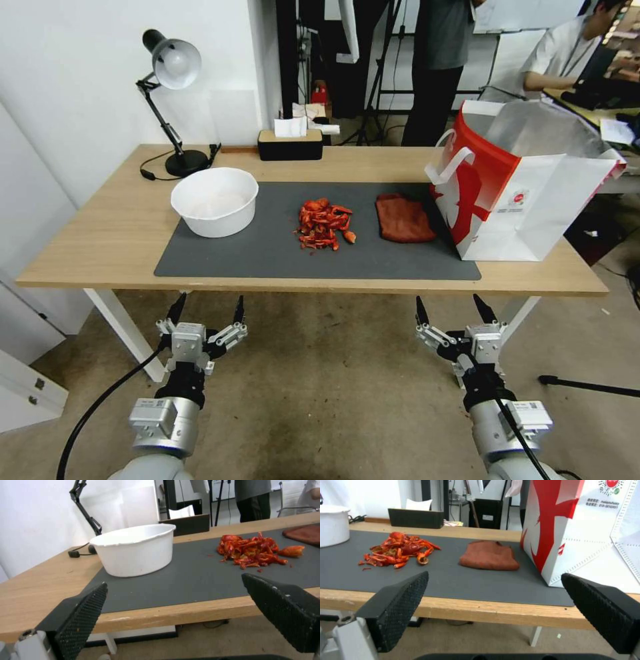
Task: Sweep shrimp from table into container with towel, then put container into takeout bag.
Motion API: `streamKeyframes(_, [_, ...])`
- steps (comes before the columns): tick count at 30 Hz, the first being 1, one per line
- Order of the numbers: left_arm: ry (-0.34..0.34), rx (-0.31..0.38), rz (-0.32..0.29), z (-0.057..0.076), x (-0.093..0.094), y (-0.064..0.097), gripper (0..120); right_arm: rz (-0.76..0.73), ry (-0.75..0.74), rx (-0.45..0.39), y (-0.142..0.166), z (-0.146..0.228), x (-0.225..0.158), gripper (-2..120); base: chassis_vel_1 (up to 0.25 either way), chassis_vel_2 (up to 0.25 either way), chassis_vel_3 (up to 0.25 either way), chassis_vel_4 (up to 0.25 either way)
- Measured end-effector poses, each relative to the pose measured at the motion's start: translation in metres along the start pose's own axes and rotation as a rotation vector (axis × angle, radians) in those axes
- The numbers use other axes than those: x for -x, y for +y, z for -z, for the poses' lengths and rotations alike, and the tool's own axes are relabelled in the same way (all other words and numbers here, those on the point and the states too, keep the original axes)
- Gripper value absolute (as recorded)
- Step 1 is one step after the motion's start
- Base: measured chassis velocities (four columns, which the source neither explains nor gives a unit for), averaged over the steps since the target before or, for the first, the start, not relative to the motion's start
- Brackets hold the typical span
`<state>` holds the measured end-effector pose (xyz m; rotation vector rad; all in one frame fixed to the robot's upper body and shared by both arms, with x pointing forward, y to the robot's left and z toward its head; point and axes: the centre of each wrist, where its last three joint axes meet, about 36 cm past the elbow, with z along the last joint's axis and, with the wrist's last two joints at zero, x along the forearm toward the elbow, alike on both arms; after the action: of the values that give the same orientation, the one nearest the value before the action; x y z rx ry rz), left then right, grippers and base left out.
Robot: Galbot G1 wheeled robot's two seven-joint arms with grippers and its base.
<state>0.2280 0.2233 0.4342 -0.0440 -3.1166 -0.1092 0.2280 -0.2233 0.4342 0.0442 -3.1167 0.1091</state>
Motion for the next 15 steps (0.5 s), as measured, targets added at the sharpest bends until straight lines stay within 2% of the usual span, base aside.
streamKeyframes(15, [0.0,0.0,0.0,0.0,0.0,0.0,100,0.0,0.0,0.0,0.0,0.0,0.0,100,0.0,0.0,0.0,0.0])
